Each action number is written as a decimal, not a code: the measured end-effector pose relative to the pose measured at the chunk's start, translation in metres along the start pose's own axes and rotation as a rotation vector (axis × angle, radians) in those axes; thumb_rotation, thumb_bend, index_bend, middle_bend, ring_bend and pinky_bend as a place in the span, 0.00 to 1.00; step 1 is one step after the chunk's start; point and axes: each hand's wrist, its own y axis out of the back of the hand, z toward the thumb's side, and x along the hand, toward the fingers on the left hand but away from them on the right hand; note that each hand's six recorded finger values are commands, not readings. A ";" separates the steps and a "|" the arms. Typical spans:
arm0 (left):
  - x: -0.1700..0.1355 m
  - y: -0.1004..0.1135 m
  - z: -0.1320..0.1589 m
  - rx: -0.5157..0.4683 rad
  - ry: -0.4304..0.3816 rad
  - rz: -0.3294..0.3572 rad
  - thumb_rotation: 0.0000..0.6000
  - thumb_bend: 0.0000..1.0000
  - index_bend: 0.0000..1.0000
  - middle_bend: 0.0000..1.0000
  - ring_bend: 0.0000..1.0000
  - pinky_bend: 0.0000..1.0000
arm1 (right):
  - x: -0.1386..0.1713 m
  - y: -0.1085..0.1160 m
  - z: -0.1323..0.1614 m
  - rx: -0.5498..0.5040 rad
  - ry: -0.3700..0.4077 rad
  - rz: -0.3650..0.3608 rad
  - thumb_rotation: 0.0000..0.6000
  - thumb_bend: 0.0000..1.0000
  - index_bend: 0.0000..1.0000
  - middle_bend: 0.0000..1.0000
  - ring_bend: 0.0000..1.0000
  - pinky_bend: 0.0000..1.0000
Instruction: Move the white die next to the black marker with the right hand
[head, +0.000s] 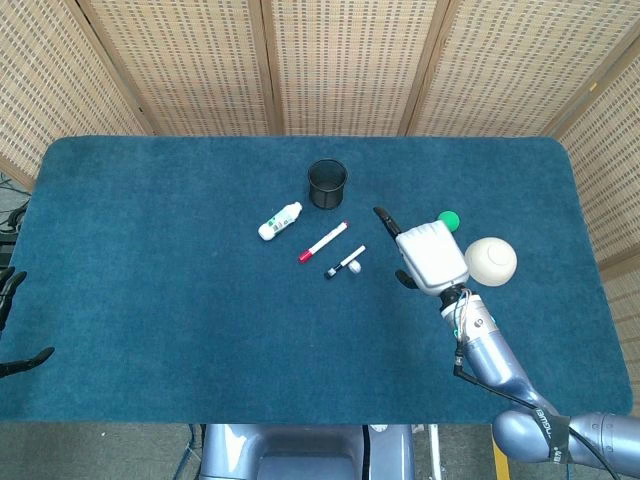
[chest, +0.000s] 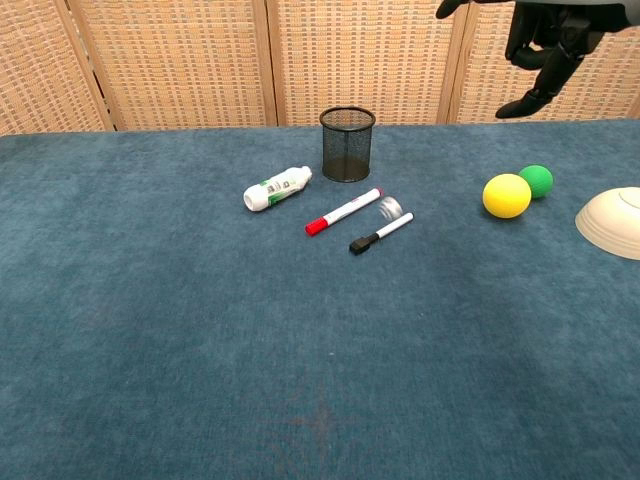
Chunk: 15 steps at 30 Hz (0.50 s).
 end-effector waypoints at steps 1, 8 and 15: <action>0.000 0.000 0.000 0.000 0.001 -0.001 1.00 0.00 0.00 0.00 0.00 0.00 | 0.000 -0.001 -0.001 0.000 -0.002 0.001 1.00 0.26 0.06 0.87 1.00 1.00; 0.000 0.001 -0.001 -0.005 0.003 0.001 1.00 0.00 0.00 0.00 0.00 0.00 | 0.011 -0.001 -0.013 -0.009 -0.012 -0.018 1.00 0.21 0.06 0.61 0.73 0.86; -0.001 0.001 0.000 -0.004 -0.004 0.001 1.00 0.00 0.00 0.00 0.00 0.00 | 0.043 -0.006 -0.048 0.018 0.000 -0.133 1.00 0.00 0.06 0.06 0.03 0.21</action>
